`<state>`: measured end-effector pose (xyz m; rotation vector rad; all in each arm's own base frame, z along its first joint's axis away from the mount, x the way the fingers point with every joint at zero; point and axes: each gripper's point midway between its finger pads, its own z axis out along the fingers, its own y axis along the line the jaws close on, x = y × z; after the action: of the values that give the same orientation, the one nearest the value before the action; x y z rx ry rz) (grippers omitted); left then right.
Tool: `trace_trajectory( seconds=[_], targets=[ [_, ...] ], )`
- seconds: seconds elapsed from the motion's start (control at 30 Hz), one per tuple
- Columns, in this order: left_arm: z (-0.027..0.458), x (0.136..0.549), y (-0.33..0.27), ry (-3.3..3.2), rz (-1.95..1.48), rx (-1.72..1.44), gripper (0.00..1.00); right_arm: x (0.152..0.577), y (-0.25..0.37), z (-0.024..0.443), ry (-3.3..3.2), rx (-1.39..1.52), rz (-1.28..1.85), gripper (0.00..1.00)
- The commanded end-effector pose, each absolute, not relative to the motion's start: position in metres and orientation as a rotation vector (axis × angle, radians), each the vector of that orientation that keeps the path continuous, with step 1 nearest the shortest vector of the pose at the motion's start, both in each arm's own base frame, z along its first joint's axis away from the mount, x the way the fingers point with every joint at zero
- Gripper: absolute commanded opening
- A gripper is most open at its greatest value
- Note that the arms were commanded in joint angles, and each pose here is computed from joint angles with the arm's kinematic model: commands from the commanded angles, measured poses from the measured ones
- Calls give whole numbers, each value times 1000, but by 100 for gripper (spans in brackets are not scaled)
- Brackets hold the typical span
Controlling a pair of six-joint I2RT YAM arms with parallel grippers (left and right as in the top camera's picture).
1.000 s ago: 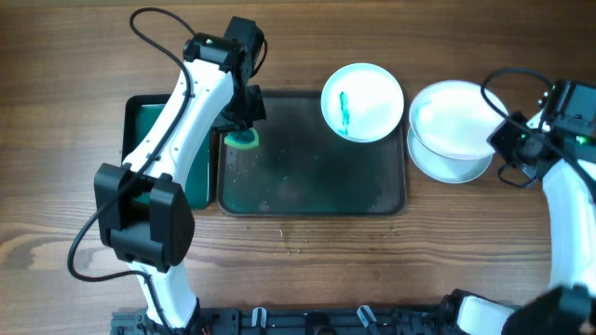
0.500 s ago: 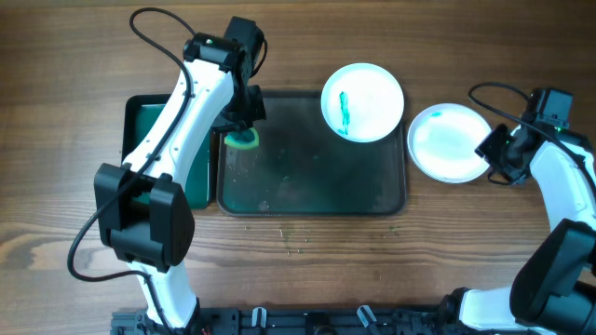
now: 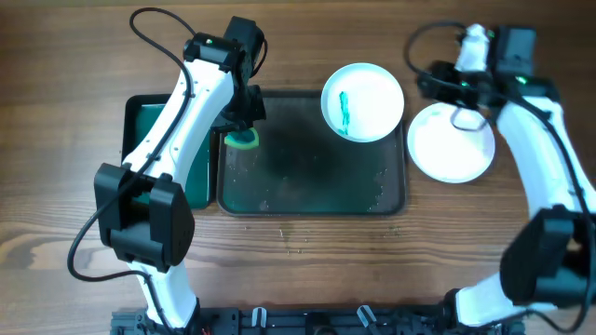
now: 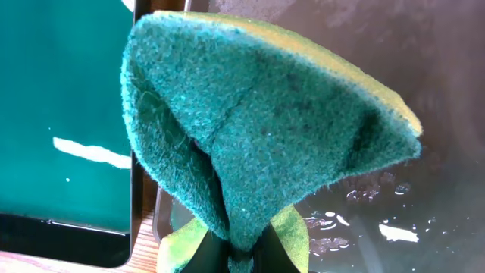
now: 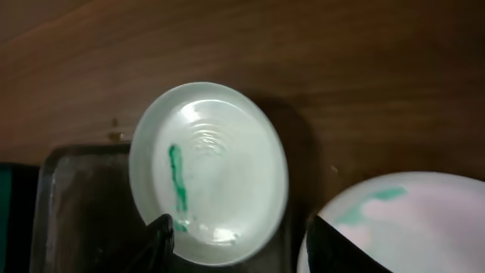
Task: Clean dirty plates on tray and stack at the side
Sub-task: 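Release the plate and move the right gripper back to the last tray plate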
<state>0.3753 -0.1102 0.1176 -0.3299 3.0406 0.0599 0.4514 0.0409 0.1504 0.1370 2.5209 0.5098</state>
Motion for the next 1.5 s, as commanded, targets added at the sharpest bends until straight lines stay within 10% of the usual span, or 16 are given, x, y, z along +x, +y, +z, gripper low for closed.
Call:
trace_trajectory(
  seconds=[0.0, 0.3, 0.63, 1.47],
  targets=[
    [125, 379, -114, 3017, 27, -350, 4, 476, 53, 112, 2597, 63, 475, 53],
    [125, 379, -114, 3017, 28, -350, 4, 498, 49, 37, 2706, 46, 342, 40],
    [125, 379, -114, 3016, 28, -350, 4, 484, 47, 26, 2773, 58, 324, 4],
    [125, 376, -128, 3038, -89, -393, 4, 349, 193, 4, 3127, 9, 714, 4]
  ],
)
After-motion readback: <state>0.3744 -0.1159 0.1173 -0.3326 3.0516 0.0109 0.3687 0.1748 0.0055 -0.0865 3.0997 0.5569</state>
